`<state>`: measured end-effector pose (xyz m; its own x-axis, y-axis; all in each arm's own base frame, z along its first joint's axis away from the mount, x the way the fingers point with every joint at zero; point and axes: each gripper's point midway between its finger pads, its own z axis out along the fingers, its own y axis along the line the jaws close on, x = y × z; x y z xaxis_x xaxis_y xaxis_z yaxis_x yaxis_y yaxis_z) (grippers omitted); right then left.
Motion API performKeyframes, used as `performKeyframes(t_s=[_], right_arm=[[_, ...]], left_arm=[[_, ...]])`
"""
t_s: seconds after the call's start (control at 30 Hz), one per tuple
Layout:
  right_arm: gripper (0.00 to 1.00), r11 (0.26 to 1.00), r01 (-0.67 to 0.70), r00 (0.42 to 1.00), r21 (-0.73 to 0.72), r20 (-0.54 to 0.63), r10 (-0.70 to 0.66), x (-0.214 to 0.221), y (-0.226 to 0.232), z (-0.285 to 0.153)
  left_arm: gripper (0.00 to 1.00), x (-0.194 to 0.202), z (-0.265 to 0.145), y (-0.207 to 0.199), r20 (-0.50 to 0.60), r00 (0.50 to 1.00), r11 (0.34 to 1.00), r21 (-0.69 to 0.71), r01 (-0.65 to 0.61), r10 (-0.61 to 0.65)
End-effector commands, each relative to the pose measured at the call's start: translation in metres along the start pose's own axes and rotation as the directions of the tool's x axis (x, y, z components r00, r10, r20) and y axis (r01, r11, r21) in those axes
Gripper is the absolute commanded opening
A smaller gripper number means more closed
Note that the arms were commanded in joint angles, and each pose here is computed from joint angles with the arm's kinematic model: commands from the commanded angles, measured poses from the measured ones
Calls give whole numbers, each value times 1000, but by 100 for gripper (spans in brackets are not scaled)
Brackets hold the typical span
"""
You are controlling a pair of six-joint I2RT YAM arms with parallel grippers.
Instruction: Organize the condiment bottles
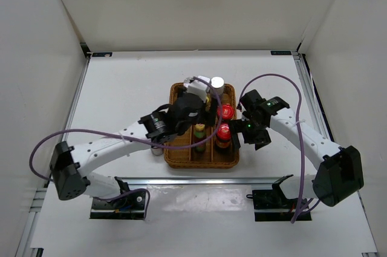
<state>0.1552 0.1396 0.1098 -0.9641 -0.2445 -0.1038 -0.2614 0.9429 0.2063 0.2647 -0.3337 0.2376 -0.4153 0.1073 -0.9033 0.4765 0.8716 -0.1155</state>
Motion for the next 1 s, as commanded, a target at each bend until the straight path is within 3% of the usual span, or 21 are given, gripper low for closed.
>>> performKeyframes(t_s=[0.0, 0.1, 0.17, 0.37, 0.5, 0.7, 0.97], right_arm=[[100, 1000, 3, 1000, 9, 24, -3, -4, -1, -6], [100, 1000, -6, 1000, 17, 27, 6, -4, -2, -5], [100, 1000, -15, 999, 18, 29, 15, -5, -4, -6], [100, 999, -47, 999, 24, 27, 46, -7, -10, -5], [100, 999, -48, 999, 18, 15, 48, -7, -9, -3], [100, 999, -49, 999, 11, 4, 49, -6, -8, -2], [100, 998, -54, 998, 29, -22, 55, -4, -11, 2]], left_arm=[[100, -78, -50, 25, 215, 976, 996, -70, 47, -31], [100, -88, -77, 61, 247, 967, 978, -184, 100, -52], [100, -85, -90, 95, 243, 960, 954, -229, 195, -138], [100, -10, -79, 157, 66, 973, 932, -280, 229, -219], [100, 32, -59, 175, -96, 942, 905, -325, 275, -321], [100, 68, -26, 172, -259, 885, 900, -318, 299, -386], [100, 95, -16, 177, -348, 801, 858, -359, 367, -488]])
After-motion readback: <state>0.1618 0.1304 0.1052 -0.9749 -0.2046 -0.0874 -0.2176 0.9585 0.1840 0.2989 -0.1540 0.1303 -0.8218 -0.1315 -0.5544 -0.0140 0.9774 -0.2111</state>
